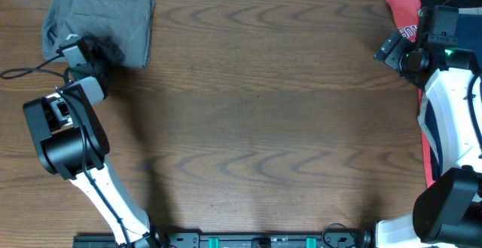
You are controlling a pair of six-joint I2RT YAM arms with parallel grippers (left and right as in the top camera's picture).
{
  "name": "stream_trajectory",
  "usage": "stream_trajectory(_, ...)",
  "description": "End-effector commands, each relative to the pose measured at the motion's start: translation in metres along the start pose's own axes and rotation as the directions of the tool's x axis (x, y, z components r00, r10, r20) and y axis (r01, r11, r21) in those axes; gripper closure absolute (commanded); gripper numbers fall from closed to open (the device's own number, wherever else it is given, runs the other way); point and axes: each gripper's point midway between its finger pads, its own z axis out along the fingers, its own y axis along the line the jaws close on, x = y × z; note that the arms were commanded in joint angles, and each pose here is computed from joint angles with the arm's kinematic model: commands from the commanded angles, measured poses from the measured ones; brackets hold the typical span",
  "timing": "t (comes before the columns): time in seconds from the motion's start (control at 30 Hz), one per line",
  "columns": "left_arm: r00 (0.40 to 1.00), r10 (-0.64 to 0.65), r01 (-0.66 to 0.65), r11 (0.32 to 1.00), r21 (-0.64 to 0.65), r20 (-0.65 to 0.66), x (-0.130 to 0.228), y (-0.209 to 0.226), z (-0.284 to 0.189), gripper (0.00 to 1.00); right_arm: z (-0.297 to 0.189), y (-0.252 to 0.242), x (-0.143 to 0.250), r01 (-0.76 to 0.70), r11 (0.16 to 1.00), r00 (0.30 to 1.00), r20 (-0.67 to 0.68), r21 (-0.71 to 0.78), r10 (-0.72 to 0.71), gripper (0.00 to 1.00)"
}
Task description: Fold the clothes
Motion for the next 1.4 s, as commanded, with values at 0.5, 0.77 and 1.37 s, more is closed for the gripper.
stream_trajectory(0.5,0.997,-0.022,0.026,0.999,0.046,-0.078,0.01,0.001,0.006,0.04,-0.008,0.003,-0.007,0.006,1.0,1.0,0.026,-0.011,-0.005,0.01)
stream_trajectory(0.77,0.993,-0.045,0.053,0.997,0.064,-0.111,-0.005,-0.005,-0.018,0.01,-0.008,0.003,-0.007,0.006,1.0,1.0,0.026,-0.011,-0.006,0.01)
stream_trajectory(1.37,0.961,-0.093,0.092,0.996,-0.016,-0.261,-0.014,-0.058,-0.185,0.02,-0.008,0.003,-0.007,0.006,1.0,1.0,0.026,-0.011,-0.005,0.01)
